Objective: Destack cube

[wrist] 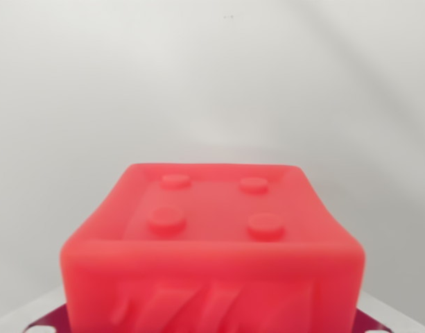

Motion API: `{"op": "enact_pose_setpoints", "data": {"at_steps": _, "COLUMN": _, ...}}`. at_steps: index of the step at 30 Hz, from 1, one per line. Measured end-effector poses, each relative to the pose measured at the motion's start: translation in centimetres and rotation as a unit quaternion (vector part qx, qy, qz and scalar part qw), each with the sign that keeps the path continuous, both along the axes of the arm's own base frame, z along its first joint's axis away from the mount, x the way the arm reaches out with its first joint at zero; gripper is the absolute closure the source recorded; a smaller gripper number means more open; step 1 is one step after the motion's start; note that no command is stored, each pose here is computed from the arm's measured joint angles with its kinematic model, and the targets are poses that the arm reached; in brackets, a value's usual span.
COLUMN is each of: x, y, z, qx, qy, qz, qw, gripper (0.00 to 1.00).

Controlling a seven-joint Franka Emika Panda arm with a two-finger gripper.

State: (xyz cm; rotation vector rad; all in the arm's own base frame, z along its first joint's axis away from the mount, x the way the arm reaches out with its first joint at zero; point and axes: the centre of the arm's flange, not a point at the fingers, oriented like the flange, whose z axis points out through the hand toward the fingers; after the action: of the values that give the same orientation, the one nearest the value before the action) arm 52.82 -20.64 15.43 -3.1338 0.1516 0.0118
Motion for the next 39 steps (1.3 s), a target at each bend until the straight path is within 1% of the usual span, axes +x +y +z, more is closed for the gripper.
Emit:
{"op": "enact_pose_setpoints", "data": {"at_steps": 7, "x": 0.1, "y": 0.0, "z": -1.6, "qx": 0.0000, "qy": -0.0017, "qz": 0.000, "qw": 1.0000, "gripper": 1.00}}
{"op": "enact_pose_setpoints", "data": {"at_steps": 11, "x": 0.0, "y": 0.0, "z": -2.5, "qx": 0.0004, "qy": -0.0011, "qz": 0.000, "qw": 1.0000, "gripper": 1.00}}
{"op": "enact_pose_setpoints", "data": {"at_steps": 17, "x": 0.0, "y": 0.0, "z": -3.3, "qx": 0.0003, "qy": -0.0013, "qz": 0.000, "qw": 1.0000, "gripper": 1.00}}
{"op": "enact_pose_setpoints", "data": {"at_steps": 21, "x": 0.0, "y": 0.0, "z": -3.7, "qx": 0.0000, "qy": -0.0018, "qz": 0.000, "qw": 1.0000, "gripper": 1.00}}
{"op": "enact_pose_setpoints", "data": {"at_steps": 25, "x": 0.0, "y": 0.0, "z": -3.9, "qx": 0.0001, "qy": -0.0014, "qz": 0.000, "qw": 1.0000, "gripper": 1.00}}
{"op": "enact_pose_setpoints", "data": {"at_steps": 26, "x": 0.0, "y": 0.0, "z": -4.0, "qx": 0.0001, "qy": -0.0014, "qz": 0.000, "qw": 1.0000, "gripper": 0.00}}
{"op": "enact_pose_setpoints", "data": {"at_steps": 39, "x": 0.1, "y": 0.0, "z": -3.9, "qx": -0.0001, "qy": -0.0018, "qz": 0.000, "qw": 1.0000, "gripper": 0.00}}
